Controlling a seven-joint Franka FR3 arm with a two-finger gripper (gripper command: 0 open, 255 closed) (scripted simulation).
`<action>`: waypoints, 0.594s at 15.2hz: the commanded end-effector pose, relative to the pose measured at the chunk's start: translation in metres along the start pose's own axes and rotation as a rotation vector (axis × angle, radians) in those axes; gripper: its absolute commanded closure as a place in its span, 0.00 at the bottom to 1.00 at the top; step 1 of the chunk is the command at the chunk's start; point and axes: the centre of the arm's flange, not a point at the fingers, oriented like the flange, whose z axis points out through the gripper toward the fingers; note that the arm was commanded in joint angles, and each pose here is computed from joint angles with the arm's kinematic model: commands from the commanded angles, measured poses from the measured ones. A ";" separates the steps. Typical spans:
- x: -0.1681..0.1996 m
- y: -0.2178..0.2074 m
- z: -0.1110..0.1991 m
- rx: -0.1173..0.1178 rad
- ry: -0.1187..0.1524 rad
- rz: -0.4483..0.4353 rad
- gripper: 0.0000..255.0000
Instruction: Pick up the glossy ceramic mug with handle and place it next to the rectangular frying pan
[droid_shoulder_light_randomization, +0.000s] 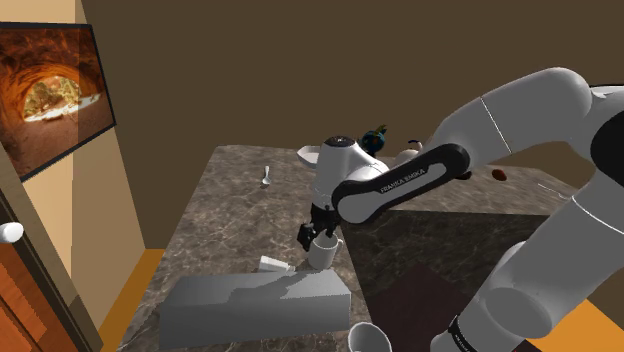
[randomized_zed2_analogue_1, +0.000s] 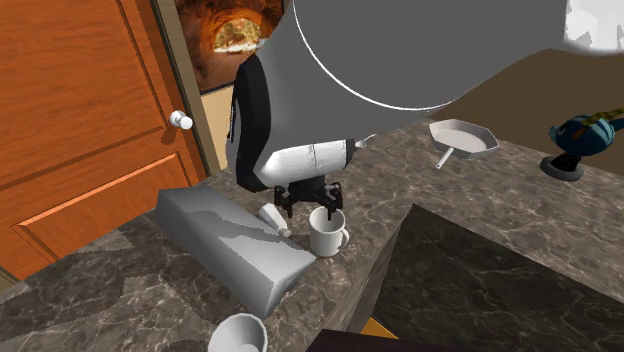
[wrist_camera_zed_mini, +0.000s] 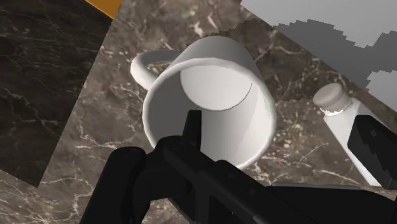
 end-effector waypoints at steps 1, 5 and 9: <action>0.002 0.000 0.013 0.000 0.003 0.002 0.00; 0.002 0.000 0.034 0.000 0.003 0.002 0.00; 0.002 0.000 0.042 0.000 0.003 0.002 0.00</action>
